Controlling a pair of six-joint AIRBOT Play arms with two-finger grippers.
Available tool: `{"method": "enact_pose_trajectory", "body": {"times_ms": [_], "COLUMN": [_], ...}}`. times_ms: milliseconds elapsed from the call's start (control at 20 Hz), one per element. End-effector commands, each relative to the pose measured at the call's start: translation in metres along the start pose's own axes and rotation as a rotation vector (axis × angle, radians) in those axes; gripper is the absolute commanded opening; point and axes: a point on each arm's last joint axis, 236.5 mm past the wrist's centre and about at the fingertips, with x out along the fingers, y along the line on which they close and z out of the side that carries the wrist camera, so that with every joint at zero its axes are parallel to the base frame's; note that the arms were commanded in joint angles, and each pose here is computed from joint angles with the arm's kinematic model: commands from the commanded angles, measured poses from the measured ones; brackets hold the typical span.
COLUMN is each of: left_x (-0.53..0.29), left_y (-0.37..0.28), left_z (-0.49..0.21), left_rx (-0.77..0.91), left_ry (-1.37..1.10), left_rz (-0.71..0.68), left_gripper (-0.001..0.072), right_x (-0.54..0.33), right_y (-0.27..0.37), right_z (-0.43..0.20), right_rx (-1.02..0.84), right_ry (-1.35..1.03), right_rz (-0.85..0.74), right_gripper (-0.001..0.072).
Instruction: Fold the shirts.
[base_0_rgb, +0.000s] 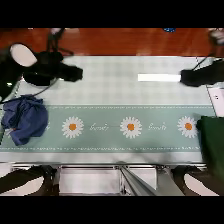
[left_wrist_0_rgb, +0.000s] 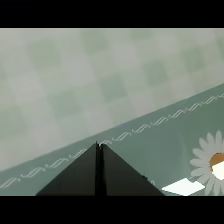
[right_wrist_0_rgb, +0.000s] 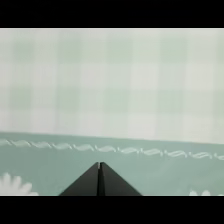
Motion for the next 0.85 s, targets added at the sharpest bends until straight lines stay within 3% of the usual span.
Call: {"method": "enact_pose_trajectory", "body": {"times_ms": [0, 800], "left_x": [0.0272, 0.0269], "left_y": [0.0220, 0.0260], "left_z": [-0.0524, -0.0548], "left_rx": [-0.071, -0.084], "left_ry": [0.176, 0.187], "left_rz": [0.041, 0.042], "left_gripper": [0.0021, 0.0021], "right_x": [0.0488, 0.0530], "right_y": [0.0109, 0.0141], "right_z": [-0.0329, -0.0347], "right_rx": [-0.096, -0.078], "right_ry": [0.126, 0.136], "right_rz": [-0.121, -0.107], "right_gripper": [0.0027, 0.0026]}}
